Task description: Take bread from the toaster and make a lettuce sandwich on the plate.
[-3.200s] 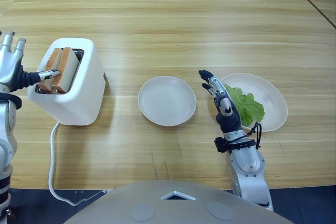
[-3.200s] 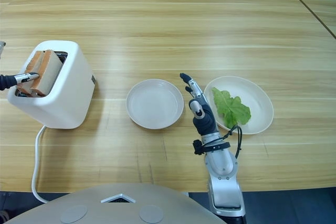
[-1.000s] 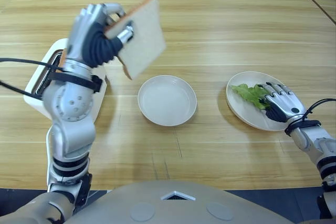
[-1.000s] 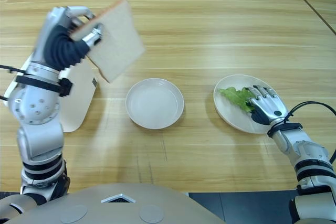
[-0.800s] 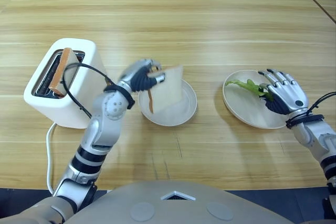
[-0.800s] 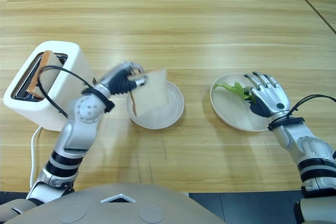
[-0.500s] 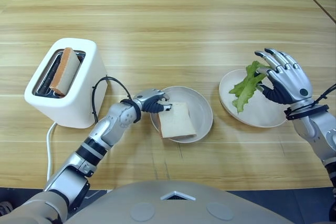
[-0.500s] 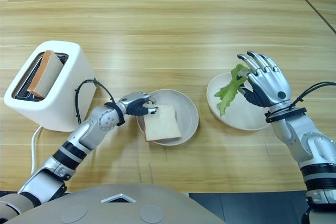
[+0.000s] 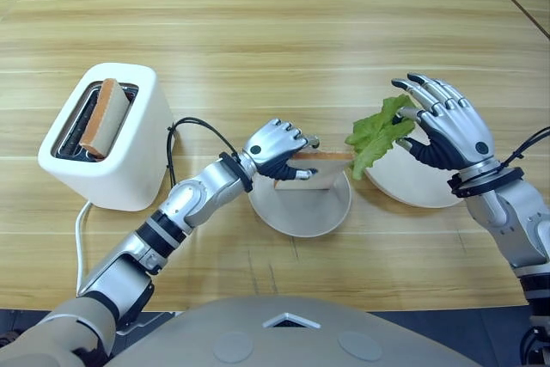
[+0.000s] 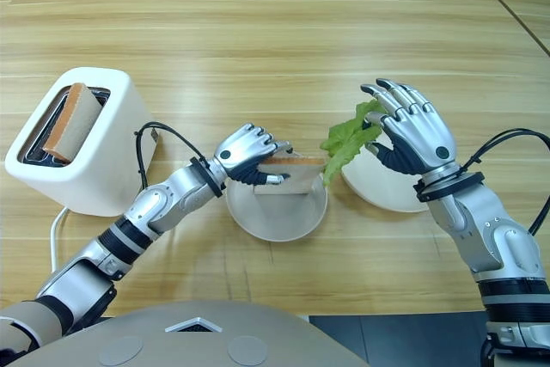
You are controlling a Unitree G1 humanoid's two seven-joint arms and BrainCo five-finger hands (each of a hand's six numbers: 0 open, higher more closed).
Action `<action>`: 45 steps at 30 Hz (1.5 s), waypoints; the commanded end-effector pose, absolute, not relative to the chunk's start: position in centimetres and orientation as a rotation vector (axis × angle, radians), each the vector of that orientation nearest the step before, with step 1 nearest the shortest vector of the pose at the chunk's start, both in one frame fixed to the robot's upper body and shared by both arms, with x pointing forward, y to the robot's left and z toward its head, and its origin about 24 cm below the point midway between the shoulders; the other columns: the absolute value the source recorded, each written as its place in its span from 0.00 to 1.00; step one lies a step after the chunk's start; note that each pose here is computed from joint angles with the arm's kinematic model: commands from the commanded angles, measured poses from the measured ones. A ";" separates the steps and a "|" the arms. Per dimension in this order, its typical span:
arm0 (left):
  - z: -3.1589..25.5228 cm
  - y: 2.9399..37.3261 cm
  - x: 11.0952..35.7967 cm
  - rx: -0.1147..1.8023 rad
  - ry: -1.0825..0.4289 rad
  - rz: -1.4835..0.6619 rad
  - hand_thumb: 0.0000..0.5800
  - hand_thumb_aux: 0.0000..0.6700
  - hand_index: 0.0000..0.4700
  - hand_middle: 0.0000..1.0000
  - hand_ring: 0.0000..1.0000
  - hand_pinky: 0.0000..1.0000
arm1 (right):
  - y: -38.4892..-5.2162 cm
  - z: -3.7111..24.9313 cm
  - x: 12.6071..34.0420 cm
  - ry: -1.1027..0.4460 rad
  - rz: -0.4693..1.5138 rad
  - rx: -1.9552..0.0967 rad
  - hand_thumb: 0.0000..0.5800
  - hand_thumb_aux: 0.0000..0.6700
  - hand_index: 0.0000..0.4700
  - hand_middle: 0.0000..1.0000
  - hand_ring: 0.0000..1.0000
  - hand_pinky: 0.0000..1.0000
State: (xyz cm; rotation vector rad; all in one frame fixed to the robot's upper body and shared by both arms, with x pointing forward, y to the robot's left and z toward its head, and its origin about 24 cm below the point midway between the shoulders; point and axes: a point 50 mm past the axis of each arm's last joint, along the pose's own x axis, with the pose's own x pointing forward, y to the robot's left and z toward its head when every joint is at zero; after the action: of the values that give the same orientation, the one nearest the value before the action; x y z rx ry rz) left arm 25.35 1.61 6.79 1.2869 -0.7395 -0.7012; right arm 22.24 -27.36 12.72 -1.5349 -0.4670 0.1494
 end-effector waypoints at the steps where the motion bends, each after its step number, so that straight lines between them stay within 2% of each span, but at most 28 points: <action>1: 5.9 3.0 26.2 1.385 -0.666 -0.687 0.00 0.00 0.00 0.00 0.00 0.00 | -26.6 12.9 22.0 -0.477 0.153 -1.500 1.00 1.00 1.00 0.00 0.00 0.00; 5: 4.4 3.9 26.2 1.467 -0.604 -0.741 0.00 0.00 0.00 0.00 0.00 0.00 | -26.2 13.3 22.2 -0.498 0.149 -1.488 1.00 1.00 1.00 0.00 0.00 0.00; 10: 5.1 4.1 26.3 1.460 -0.602 -0.725 0.00 0.00 0.00 0.00 0.00 0.00 | -26.5 13.7 22.1 -0.497 0.127 -1.493 1.00 1.00 1.00 0.00 0.00 0.00; 11: 4.8 4.1 26.1 1.444 -0.586 -0.746 0.82 0.58 0.58 0.00 0.00 0.00 | -26.5 13.9 22.1 -0.501 0.124 -1.492 1.00 1.00 1.00 0.00 0.00 0.00; 12: 4.6 4.0 25.9 1.429 -0.575 -0.765 0.92 0.71 0.71 0.00 0.00 0.00 | -26.5 14.0 22.2 -0.504 0.121 -1.492 1.00 1.00 1.00 0.00 0.00 0.00; 13: 4.4 3.9 25.6 1.407 -0.562 -0.788 1.00 1.00 1.00 0.00 0.00 0.00 | -26.6 14.1 22.2 -0.506 0.117 -1.494 1.00 1.00 1.00 0.00 0.00 0.00; 14: 4.4 3.8 25.4 1.379 -0.554 -0.798 1.00 1.00 1.00 0.05 0.05 0.05 | -26.7 14.1 22.2 -0.506 0.113 -1.496 1.00 1.00 1.00 0.00 0.00 0.00; 15: 4.5 3.7 25.3 1.356 -0.551 -0.806 1.00 1.00 1.00 0.68 0.68 0.68 | -26.9 14.2 22.2 -0.505 0.108 -1.497 1.00 1.00 1.00 0.00 0.00 0.00; 16: 4.8 3.6 25.2 1.321 -0.551 -0.797 1.00 1.00 1.00 1.00 1.00 1.00 | -26.9 14.2 22.2 -0.503 0.105 -1.499 1.00 1.00 1.00 0.00 0.00 0.00; 19: 5.7 3.8 25.2 1.285 -0.558 -0.763 1.00 1.00 1.00 1.00 1.00 1.00 | -27.0 14.2 22.1 -0.499 0.103 -1.500 1.00 1.00 1.00 0.00 0.00 0.00; 20: 6.1 4.0 25.2 1.286 -0.566 -0.736 1.00 1.00 1.00 0.77 0.77 0.77 | -26.8 14.1 22.0 -0.503 0.108 -1.494 1.00 1.00 1.00 0.00 0.00 0.00; 21: 6.9 4.4 25.4 1.295 -0.584 -0.684 1.00 1.00 1.00 0.03 0.03 0.03 | -26.4 14.0 22.0 -0.510 0.123 -1.485 1.00 1.00 1.00 0.00 0.00 0.00; 22: 7.9 5.1 25.5 1.281 -0.594 -0.621 0.98 0.86 0.86 0.00 0.00 0.00 | -26.0 13.7 21.9 -0.516 0.146 -1.476 1.00 1.00 1.00 0.00 0.00 0.00; 23: 9.1 6.0 25.4 1.298 -0.615 -0.547 0.81 0.56 0.56 0.00 0.00 0.00 | -25.4 13.2 21.8 -0.517 0.174 -1.460 1.00 1.00 1.00 0.00 0.00 0.00; 24: 10.4 7.0 25.0 1.308 -0.637 -0.478 0.00 0.00 0.00 0.00 0.00 0.00 | -24.7 12.5 21.6 -0.513 0.209 -1.443 1.00 1.00 1.00 0.00 0.00 0.00; 27: 14.7 10.2 23.3 1.358 -0.691 -0.268 0.00 0.00 0.00 0.00 0.00 0.00 | -22.7 9.9 20.9 -0.490 0.326 -1.396 1.00 1.00 1.00 0.00 0.00 0.00; 33: 19.8 14.5 19.8 1.403 -0.669 -0.036 0.00 0.00 0.00 0.00 0.00 0.00 | -19.0 7.0 20.1 -0.486 0.505 -1.345 1.00 1.00 1.00 0.00 0.00 0.00; 37: 20.6 15.3 18.6 1.406 -0.655 0.002 0.00 0.00 0.00 0.00 0.00 0.00 | -18.6 5.1 19.3 -0.433 0.642 -1.400 1.00 1.00 1.00 0.00 0.00 0.00; 39: 20.7 15.4 18.3 1.408 -0.649 0.009 0.00 0.00 0.00 0.00 0.00 0.00 | -19.3 4.5 19.0 -0.376 0.725 -1.503 1.00 1.00 1.00 0.00 0.00 0.00; 42: 21.2 16.0 18.0 1.405 -0.643 0.035 0.00 0.00 0.00 0.00 0.00 0.00 | -20.7 4.8 18.9 -0.311 0.829 -1.663 1.00 1.00 1.00 0.00 0.00 0.00; 45: 21.3 16.4 17.8 1.409 -0.635 0.052 0.00 0.00 0.00 0.00 0.00 0.00 | -21.2 6.3 19.5 -0.332 0.813 -1.741 1.00 1.00 1.00 0.00 0.00 0.00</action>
State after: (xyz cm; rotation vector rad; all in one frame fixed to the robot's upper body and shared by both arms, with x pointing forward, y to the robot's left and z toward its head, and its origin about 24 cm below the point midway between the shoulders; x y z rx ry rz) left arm 18.01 16.21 21.23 1.4017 -0.6447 0.0551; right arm 19.16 -20.67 5.61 -1.6722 -0.3465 0.8087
